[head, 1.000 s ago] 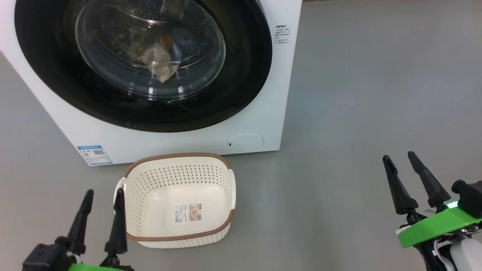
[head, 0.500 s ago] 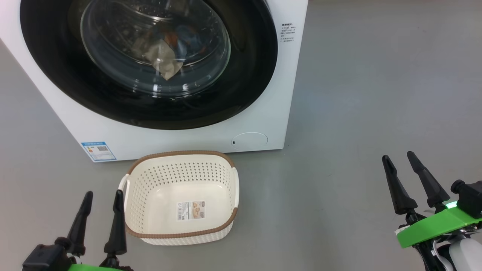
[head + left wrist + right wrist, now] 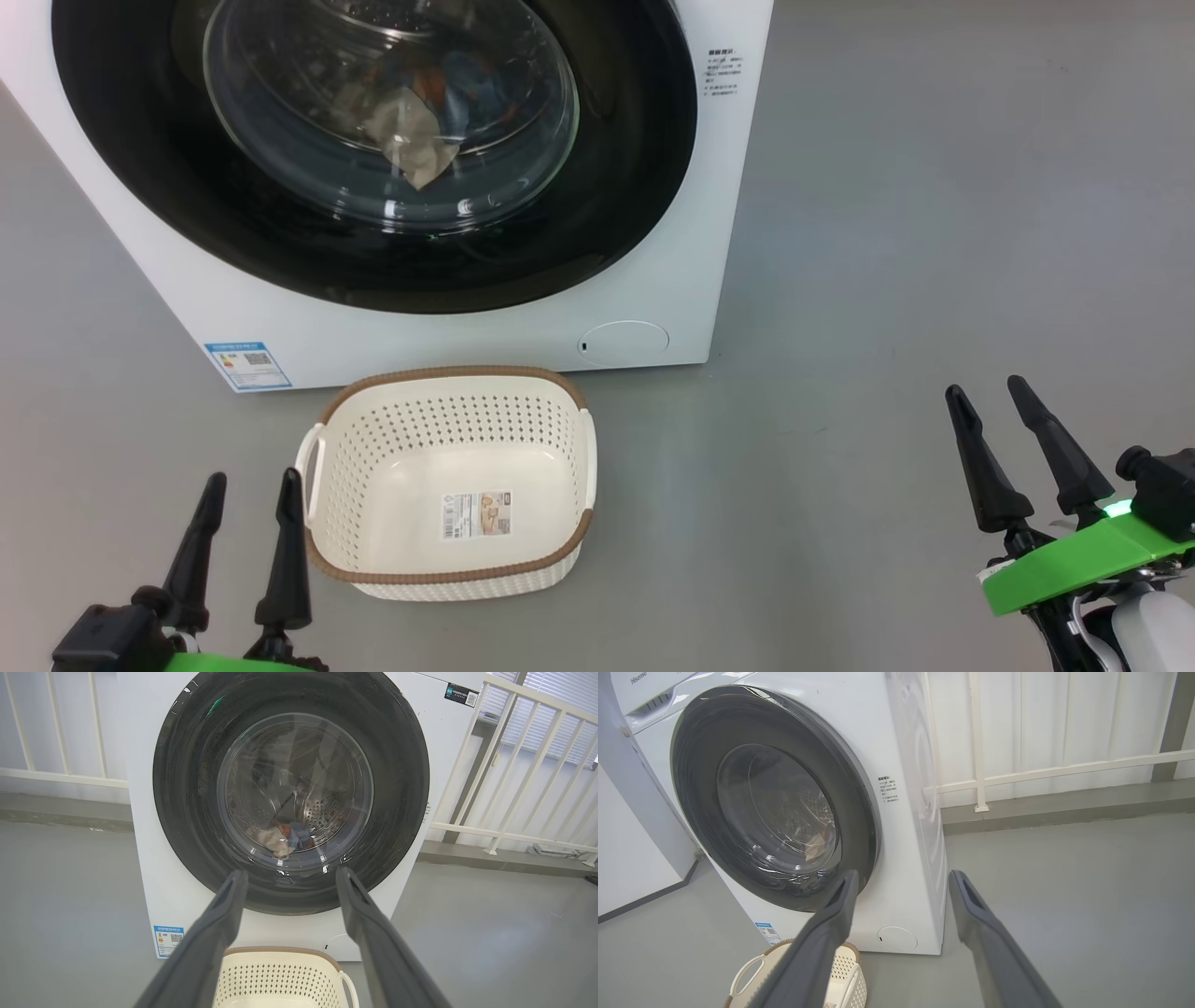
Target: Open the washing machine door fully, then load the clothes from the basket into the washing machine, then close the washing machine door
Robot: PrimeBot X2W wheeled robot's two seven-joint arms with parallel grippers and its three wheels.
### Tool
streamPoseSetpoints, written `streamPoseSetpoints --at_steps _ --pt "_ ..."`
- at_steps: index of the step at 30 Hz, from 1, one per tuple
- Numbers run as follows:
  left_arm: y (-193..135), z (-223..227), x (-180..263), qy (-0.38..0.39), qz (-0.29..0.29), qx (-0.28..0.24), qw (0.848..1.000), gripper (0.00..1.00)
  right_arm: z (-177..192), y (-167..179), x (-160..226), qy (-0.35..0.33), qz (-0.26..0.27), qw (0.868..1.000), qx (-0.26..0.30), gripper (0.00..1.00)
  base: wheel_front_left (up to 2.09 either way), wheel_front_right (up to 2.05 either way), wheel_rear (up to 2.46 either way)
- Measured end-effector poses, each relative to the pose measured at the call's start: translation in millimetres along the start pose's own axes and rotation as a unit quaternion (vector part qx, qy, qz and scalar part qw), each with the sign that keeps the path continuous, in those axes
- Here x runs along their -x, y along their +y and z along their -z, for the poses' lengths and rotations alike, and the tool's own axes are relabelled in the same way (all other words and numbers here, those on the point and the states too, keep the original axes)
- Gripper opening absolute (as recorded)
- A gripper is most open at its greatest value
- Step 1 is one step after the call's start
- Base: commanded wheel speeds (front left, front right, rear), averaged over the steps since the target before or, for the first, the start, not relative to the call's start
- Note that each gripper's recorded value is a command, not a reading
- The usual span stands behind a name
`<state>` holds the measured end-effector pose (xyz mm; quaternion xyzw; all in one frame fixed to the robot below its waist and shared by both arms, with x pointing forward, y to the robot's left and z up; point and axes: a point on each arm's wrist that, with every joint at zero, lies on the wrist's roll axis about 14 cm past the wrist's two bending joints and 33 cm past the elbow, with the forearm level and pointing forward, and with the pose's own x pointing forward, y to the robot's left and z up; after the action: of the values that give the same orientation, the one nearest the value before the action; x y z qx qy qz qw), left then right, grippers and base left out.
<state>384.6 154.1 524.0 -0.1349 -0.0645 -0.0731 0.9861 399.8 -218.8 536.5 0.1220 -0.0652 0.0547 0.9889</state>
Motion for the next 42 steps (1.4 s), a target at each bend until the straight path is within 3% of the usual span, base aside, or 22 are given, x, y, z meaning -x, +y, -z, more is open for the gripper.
streamPoseSetpoints --at_steps 9,10,18,42 --pt "0 0 0 -0.001 -0.001 0.007 1.000 1.00 0 1 0 0.001 -0.001 1.000 0.000 1.00 0.00 0.00 0.00" --pt "0 0 0 -0.001 -0.002 0.010 1.000 0.00 0 1 0 0.001 -0.001 1.000 0.000 0.00 0.00 0.00 0.00" --pt "2 33 17 0.050 -0.023 0.035 0.998 0.00 40 -1 18 0.053 0.026 0.998 -0.034 0.00 0.00 0.00 0.00" --pt "14 39 22 0.064 -0.064 0.153 0.984 0.00 39 -5 16 0.050 0.062 0.986 -0.146 0.00 0.00 0.00 0.00"
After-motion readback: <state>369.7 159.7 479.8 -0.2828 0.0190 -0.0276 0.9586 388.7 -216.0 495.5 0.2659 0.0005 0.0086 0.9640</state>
